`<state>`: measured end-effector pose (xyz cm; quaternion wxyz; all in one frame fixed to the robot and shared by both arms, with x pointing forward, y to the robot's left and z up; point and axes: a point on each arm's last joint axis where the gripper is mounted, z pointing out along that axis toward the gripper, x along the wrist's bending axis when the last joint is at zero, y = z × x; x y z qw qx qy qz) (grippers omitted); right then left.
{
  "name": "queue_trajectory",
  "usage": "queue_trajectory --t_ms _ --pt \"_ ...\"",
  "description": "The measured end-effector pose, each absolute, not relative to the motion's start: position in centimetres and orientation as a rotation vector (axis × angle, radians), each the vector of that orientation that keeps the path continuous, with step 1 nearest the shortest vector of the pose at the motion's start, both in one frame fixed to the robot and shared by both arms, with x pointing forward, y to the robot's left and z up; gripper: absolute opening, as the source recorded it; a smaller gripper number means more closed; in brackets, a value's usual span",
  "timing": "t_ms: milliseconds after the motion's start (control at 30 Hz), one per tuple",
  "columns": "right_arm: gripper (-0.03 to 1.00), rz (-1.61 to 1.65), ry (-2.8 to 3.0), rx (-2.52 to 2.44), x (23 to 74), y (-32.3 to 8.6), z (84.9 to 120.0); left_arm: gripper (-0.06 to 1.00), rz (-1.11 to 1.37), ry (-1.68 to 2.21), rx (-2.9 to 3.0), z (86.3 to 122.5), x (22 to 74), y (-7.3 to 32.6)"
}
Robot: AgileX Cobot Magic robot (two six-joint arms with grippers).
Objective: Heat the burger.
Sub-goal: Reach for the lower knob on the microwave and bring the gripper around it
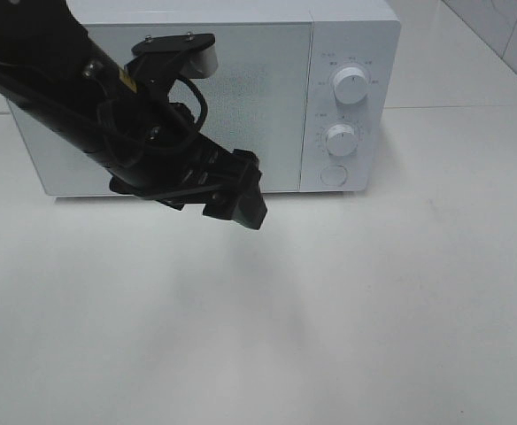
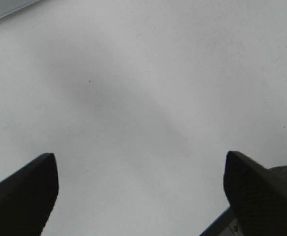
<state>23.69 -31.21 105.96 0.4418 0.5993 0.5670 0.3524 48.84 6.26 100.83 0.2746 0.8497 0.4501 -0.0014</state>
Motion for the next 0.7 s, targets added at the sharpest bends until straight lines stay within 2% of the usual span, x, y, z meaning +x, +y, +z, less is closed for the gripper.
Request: queue_trajectory --t_ms 700 --pt "0.74 0.874 1.407 1.487 23.7 -31.2 106.0 0.83 0.033 1.324 2.648 101.0 46.9 9.7"
